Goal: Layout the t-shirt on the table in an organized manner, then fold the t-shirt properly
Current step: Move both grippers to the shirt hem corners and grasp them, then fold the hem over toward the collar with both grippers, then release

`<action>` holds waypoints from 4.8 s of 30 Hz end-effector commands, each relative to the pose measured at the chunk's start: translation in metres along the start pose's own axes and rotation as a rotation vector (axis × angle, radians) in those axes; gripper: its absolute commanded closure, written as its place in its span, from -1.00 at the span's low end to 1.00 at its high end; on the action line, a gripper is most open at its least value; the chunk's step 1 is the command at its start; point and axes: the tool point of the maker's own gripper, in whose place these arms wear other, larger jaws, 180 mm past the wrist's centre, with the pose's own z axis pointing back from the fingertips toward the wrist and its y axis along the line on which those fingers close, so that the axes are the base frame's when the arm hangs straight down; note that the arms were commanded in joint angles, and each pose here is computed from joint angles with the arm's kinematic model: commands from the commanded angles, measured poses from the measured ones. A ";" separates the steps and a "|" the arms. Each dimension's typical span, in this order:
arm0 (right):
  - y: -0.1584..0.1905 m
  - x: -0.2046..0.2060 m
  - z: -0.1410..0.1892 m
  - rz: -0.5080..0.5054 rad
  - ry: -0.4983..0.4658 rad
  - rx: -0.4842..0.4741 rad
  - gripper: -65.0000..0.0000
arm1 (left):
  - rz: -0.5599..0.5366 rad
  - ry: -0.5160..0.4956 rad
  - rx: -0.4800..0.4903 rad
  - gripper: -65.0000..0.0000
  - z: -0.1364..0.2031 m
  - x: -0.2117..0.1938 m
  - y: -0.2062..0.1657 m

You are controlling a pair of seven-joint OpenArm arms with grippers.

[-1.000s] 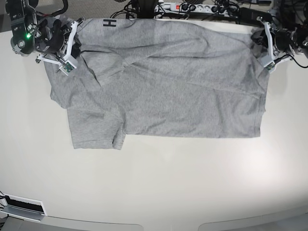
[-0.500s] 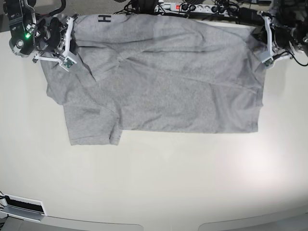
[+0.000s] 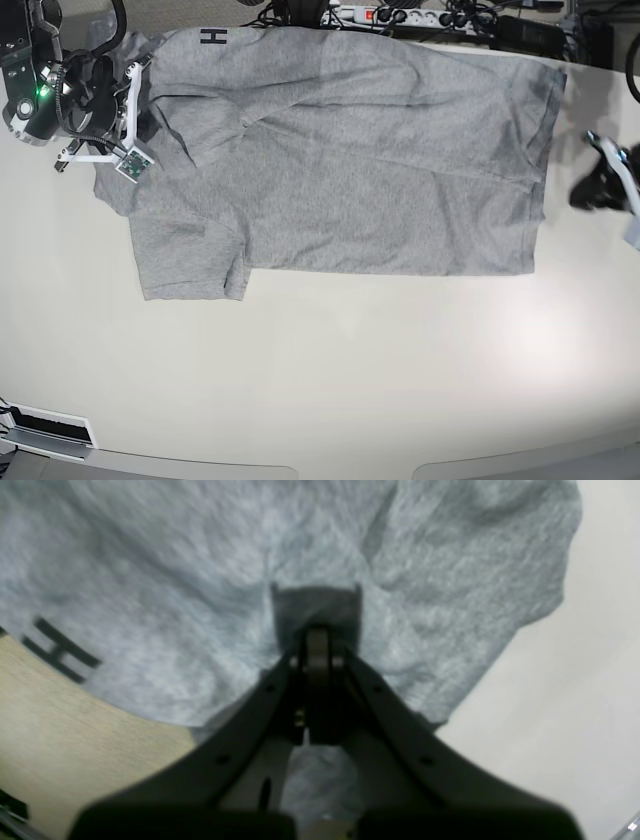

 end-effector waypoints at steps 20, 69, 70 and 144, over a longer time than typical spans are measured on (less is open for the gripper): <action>0.018 0.032 0.009 -0.002 -0.172 0.117 0.07 | 0.527 -0.212 0.144 0.09 -0.056 0.005 0.142; -0.177 0.109 -0.022 -0.617 -0.384 -0.128 -0.30 | 0.498 -0.136 0.014 1.00 -0.145 0.006 0.063; -0.180 0.109 -0.024 -0.653 -0.413 -0.079 -0.30 | 0.501 -0.140 0.013 1.00 -0.145 0.006 0.063; -0.126 0.170 0.029 -0.332 -0.432 0.275 1.00 | 0.498 -0.091 -0.244 1.00 -0.074 0.097 0.076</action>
